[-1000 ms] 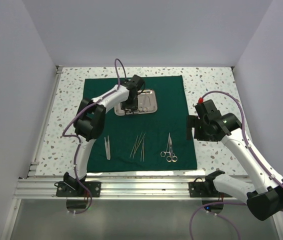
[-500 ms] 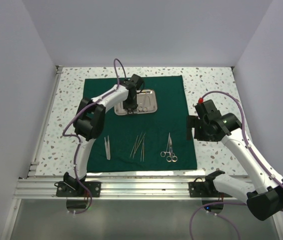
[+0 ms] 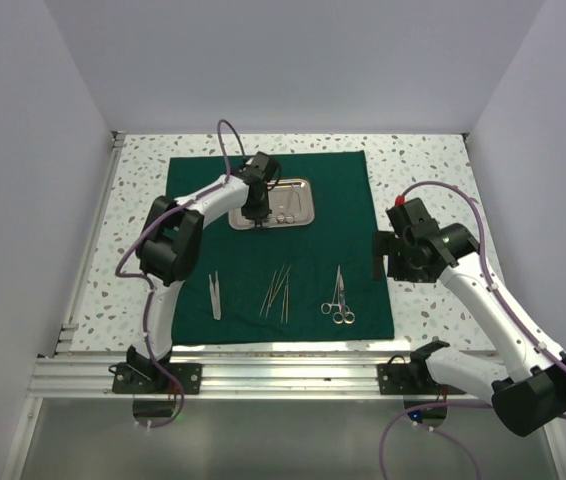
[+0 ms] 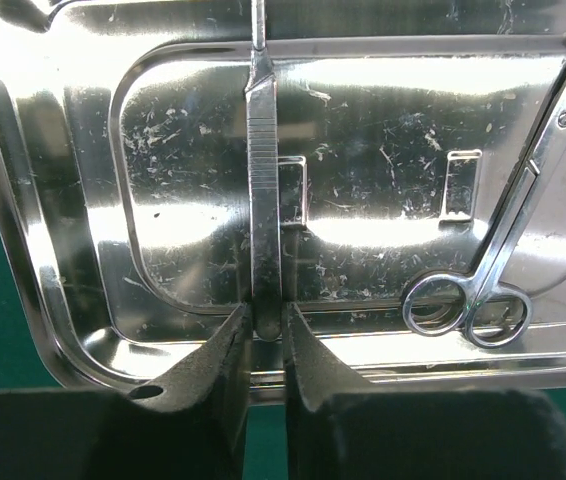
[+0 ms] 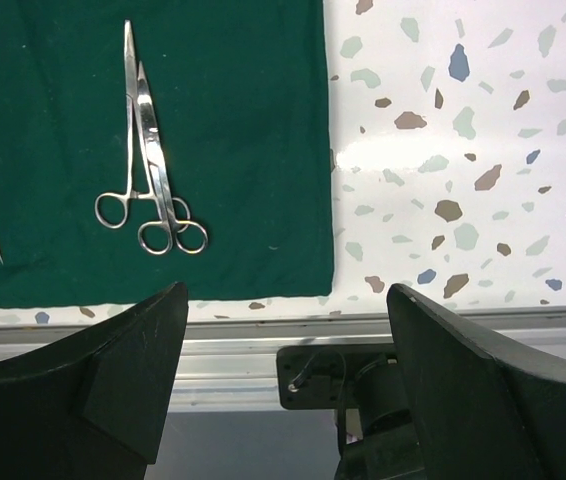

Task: Open and lay out the surgical kit
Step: Pick up the medical item from the container, then place the medical item in the surgical kit.

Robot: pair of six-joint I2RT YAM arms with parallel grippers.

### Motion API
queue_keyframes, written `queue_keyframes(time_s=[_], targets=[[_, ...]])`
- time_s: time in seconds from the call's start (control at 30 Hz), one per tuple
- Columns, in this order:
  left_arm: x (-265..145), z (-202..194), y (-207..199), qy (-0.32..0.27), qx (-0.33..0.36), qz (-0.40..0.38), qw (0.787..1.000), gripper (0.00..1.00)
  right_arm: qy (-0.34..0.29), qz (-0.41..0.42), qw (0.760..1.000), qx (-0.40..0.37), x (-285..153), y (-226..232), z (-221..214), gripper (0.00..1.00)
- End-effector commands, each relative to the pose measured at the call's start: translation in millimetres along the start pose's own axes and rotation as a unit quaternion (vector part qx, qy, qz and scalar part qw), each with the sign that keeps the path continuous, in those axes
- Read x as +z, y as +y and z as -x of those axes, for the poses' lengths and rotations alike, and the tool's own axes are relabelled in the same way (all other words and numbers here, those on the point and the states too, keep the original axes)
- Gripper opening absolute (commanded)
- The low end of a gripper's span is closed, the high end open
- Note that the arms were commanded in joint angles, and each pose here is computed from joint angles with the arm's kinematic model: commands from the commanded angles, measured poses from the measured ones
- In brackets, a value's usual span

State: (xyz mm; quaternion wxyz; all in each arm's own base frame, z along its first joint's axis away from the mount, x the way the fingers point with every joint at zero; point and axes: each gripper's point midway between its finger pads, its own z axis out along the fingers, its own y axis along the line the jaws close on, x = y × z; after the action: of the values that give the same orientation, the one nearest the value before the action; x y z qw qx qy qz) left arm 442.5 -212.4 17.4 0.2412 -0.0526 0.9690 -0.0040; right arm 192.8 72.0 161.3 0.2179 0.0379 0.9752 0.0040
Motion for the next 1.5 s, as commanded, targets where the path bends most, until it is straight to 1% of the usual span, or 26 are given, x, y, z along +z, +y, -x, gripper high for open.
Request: queue_keyframes(time_s=[0.0,0.07,0.1,0.13,0.2,0.33,0.57,0.7,0.73,0.77,0.8,0.83,0.87,0.9,1.0,1.03,1.1,1.13,1.17,1.2,1.23,1.27,1.3,1.37,1.4,1.47], targets=[[47,-57,40,0.082,0.002,0.053,0.995,0.17,-0.009,-0.007,1.000,-0.001,-6,-2,9,0.85],[49,-58,38,0.083,0.004,0.047,0.995,0.11,-0.007,-0.008,1.000,-0.003,-6,-2,10,0.85],[50,-58,38,0.084,0.004,0.046,0.995,0.03,-0.007,-0.009,1.000,-0.002,-6,-1,10,0.85],[49,-54,35,0.080,0.005,0.042,0.996,0.00,-0.008,-0.009,1.000,-0.002,-6,-1,11,0.85],[48,-51,34,0.078,0.006,0.041,0.996,0.00,-0.007,-0.009,1.000,-0.002,-6,0,13,0.85],[31,-25,31,0.051,0.008,0.042,0.998,0.00,-0.006,-0.006,1.000,0.000,-7,1,14,0.85],[-30,35,27,-0.028,0.000,0.034,0.999,0.00,-0.009,-0.008,1.000,-0.007,-7,-1,12,0.84],[-58,39,31,-0.041,-0.006,0.026,0.999,0.00,-0.016,-0.011,1.000,-0.017,-10,-3,16,0.85],[-58,29,36,-0.033,-0.006,0.030,0.999,0.00,-0.018,-0.008,1.000,-0.017,-11,-1,18,0.85],[-74,33,37,-0.047,-0.014,0.022,0.999,0.00,-0.019,-0.005,1.000,-0.019,-11,-1,19,0.85],[-75,21,43,-0.038,-0.012,0.026,0.999,0.00,-0.020,-0.003,1.000,-0.021,-11,1,20,0.85],[-81,19,46,-0.040,-0.016,0.026,0.999,0.00,-0.023,0.001,1.000,-0.021,-11,2,22,0.85],[-95,19,48,-0.051,-0.024,0.018,0.998,0.00,-0.022,0.007,0.999,-0.023,-11,5,22,0.85],[-94,3,55,-0.037,-0.022,0.026,0.999,0.00,-0.022,0.009,0.999,-0.023,-11,5,22,0.85],[-113,-12,64,-0.047,-0.030,0.026,0.998,0.00,-0.021,0.024,0.999,-0.027,-10,10,22,0.85],[-108,-33,74,-0.031,-0.026,0.038,0.998,0.00,-0.022,0.028,0.999,-0.029,-9,12,22,0.85],[-122,-46,79,-0.036,-0.039,0.032,0.998,0.00,-0.020,0.036,0.999,-0.034,-9,15,21,0.84],[-119,-67,88,-0.020,-0.037,0.041,0.998,0.00,-0.021,0.037,0.998,-0.037,-9,15,22,0.84],[-129,-72,89,-0.028,-0.049,0.033,0.998,0.00,-0.021,0.038,0.998,-0.041,-9,15,22,0.84],[-126,-93,95,-0.012,-0.045,0.042,0.998,0.00,-0.022,0.040,0.998,-0.044,-10,15,22,0.84],[-129,-103,98,-0.007,-0.047,0.043,0.998,0.00,-0.021,0.040,0.998,-0.045,-10,15,21,0.84],[-138,-109,96,-0.015,-0.057,0.033,0.998,0.00,-0.020,0.043,0.998,-0.045,-10,16,20,0.84],[-135,-128,104,0.001,-0.055,0.043,0.998,0.00,-0.020,0.056,0.997,-0.045,-10,20,19,0.84],[-143,-142,105,0.000,-0.065,0.038,0.997,0.00,-0.015,0.059,0.997,-0.043,-8,21,16,0.84],[-141,-156,112,0.010,-0.066,0.047,0.997,0.00,-0.014,0.062,0.997,-0.044,-8,22,15,0.84],[-148,-165,115,0.010,-0.076,0.045,0.996,0.00,-0.013,0.064,0.997,-0.043,-8,22,14,0.84]])
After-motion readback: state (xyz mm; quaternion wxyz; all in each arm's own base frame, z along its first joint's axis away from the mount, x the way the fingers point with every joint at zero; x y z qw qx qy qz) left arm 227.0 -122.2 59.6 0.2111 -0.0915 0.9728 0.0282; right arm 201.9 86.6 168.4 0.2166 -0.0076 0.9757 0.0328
